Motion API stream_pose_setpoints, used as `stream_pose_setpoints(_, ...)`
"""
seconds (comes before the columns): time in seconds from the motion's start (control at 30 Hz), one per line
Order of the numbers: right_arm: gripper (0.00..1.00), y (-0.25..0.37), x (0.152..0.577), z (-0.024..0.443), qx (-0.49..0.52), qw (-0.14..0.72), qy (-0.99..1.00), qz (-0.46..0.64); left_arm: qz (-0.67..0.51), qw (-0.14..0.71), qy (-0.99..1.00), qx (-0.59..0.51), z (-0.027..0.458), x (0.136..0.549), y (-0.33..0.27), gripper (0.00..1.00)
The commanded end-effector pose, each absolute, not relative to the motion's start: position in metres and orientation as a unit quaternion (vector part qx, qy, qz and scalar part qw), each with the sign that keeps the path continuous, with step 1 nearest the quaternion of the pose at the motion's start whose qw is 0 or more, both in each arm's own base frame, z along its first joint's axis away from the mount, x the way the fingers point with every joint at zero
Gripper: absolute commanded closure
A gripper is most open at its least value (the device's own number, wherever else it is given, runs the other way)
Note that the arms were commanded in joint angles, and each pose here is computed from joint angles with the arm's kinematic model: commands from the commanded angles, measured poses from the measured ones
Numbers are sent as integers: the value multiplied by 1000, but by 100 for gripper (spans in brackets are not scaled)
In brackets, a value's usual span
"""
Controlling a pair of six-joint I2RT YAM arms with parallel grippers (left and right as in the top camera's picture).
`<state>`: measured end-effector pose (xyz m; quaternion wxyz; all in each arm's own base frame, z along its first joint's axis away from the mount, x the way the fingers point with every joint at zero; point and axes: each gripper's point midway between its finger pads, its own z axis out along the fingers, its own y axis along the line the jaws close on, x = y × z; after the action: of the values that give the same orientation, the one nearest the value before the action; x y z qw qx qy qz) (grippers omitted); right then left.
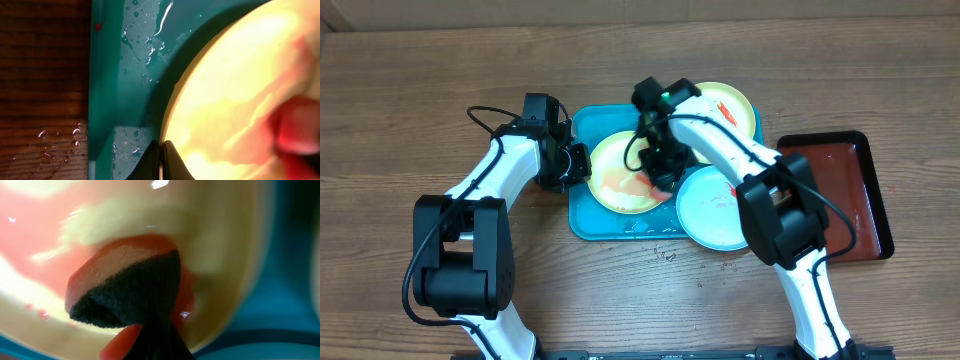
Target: Clean dirty plates on tray and stack at the side
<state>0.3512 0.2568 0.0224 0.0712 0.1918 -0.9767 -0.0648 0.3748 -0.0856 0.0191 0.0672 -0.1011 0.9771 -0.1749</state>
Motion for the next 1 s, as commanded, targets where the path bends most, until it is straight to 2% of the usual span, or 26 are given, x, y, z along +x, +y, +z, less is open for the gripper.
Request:
stream_pose_setpoints(0.0, 96, 223, 380, 15, 142, 45, -989, -16, -157, 70, 978, -114, 19, 377, -77, 96)
stream_pose_setpoints(0.2, 96, 235, 407, 15, 60, 3, -996, -61, -157, 69, 979, -113, 18, 376, -77, 96)
stream_pose_setpoints(0.37, 96, 284, 411, 22, 36, -12, -989, -146, -157, 67, 979, -114, 18, 376, -77, 96)
stream_pose_setpoints(0.6, 96, 322, 411, 27, 9, -44, -985, -165, -157, 67, 979, -113, 18, 375, -77, 96)
stream_pose_setpoints(0.73, 96, 320, 406, 25, 10, -35, -987, -155, -157, 67, 979, -113, 18, 375, -77, 96)
stream_pose_setpoints(0.97, 96, 275, 400, 17, 5, -13, -997, -79, -157, 70, 979, -113, 18, 377, -77, 96)
